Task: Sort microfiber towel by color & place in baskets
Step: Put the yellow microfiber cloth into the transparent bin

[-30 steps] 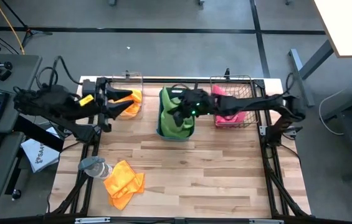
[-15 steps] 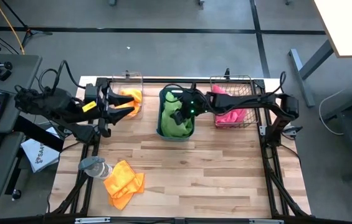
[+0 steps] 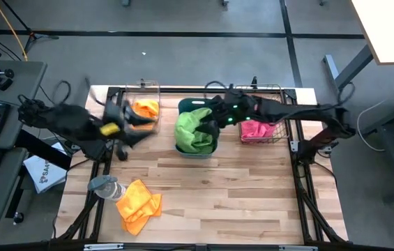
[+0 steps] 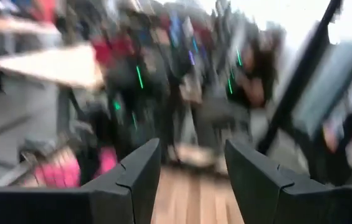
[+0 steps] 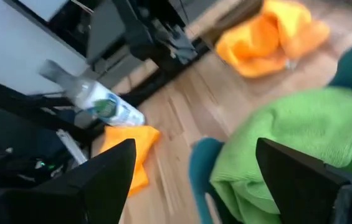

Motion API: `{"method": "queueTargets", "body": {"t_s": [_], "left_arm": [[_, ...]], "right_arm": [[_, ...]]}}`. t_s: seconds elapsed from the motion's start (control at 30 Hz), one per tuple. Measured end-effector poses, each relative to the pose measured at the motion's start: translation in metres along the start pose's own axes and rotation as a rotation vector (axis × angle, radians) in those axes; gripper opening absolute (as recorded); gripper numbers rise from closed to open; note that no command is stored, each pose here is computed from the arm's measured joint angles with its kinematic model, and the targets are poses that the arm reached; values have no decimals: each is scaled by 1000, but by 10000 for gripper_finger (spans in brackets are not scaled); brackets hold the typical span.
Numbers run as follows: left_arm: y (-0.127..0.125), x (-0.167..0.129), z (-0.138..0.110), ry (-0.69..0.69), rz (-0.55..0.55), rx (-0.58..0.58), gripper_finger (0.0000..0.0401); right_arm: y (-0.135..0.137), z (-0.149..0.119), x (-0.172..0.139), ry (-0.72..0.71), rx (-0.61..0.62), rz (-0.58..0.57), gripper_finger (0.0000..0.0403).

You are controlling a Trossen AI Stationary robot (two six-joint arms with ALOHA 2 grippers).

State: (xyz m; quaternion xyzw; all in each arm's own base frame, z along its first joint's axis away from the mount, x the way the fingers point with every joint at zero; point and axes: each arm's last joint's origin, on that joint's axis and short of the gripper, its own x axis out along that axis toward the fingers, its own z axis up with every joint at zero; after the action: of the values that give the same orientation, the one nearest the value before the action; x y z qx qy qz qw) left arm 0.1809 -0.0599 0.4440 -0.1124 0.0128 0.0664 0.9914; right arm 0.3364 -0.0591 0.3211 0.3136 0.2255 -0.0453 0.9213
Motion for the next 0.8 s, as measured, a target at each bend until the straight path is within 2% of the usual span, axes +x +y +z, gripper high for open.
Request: {"method": "queueTargets", "body": {"t_s": [0.1,0.17,0.3,0.4,0.53,0.67,0.8], "left_arm": [[-5,30,-25,242,-64,53,168],[-5,51,-42,455,-68,62,168],[2,82,-61,828,-15,25,168],[4,105,-95,1119,46,-5,168],[2,118,-138,1411,93,29,168],[-6,123,-190,1691,155,149,168],[-15,125,-226,1874,148,262,168]], "right_arm": [[12,6,-26,-63,-29,3,326],[18,9,-44,-105,-45,-16,326],[22,8,-73,-138,-61,-91,326],[23,6,-88,-135,-74,-134,326],[21,1,-96,-101,-68,-181,326],[18,-4,-95,-50,-65,-210,326],[15,-8,-93,-6,-81,-234,326]]}}
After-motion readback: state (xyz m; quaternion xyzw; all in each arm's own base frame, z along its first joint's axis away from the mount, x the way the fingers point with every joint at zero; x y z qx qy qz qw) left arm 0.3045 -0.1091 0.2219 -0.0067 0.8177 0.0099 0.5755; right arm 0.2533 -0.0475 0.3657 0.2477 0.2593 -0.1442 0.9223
